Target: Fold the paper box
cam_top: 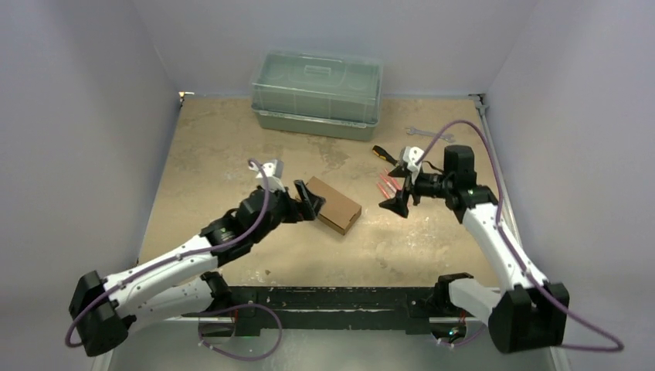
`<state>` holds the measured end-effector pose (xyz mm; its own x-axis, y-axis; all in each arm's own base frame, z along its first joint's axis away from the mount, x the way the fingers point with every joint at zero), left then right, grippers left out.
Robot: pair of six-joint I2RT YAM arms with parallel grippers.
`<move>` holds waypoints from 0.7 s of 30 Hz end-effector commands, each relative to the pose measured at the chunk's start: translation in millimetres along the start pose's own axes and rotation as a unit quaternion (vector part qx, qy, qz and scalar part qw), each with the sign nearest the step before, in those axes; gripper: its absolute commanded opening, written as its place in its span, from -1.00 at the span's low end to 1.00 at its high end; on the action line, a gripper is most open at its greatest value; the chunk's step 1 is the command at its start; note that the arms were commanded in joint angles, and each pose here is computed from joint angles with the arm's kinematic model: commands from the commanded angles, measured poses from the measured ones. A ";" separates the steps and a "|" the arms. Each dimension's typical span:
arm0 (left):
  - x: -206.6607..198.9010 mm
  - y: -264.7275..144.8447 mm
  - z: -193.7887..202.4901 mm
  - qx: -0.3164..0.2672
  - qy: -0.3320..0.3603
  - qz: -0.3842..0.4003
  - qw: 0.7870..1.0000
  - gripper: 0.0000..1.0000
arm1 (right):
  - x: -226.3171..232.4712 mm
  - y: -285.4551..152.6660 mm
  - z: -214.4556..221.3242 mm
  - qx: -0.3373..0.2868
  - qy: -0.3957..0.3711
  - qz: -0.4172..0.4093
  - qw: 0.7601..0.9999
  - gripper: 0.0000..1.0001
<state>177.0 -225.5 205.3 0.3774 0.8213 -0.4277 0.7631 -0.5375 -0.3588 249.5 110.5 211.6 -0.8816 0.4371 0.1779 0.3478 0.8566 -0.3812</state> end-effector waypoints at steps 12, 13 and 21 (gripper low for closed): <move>119.5 53.9 -22.0 0.044 -0.023 -0.006 0.999 0.77 | 26.4 -1.5 39.8 -0.017 -0.053 -0.027 0.998 0.98; 122.4 57.1 -18.8 0.044 -0.031 -0.002 0.999 0.69 | 24.2 -1.1 42.0 -0.012 -0.059 -0.022 0.998 0.97; 139.5 79.8 -9.1 0.049 -0.067 0.005 0.997 0.03 | 8.5 11.9 49.8 0.032 -0.048 0.006 0.998 0.21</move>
<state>280.4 -145.3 112.5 0.2409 0.8341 -0.4962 0.6821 -0.5092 -0.5248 219.0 107.5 167.1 -0.9066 0.3999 0.1346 0.3226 0.8626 -0.3896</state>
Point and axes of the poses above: each gripper's point midway between its finger pads, its own y axis out along the fingers, its own x axis along the line the jaws close on, z = x × y, the point moved 6 cm from there along -y, back along the fingers, and after that the axes turned 13 degrees about y, right-handed, at the moved point
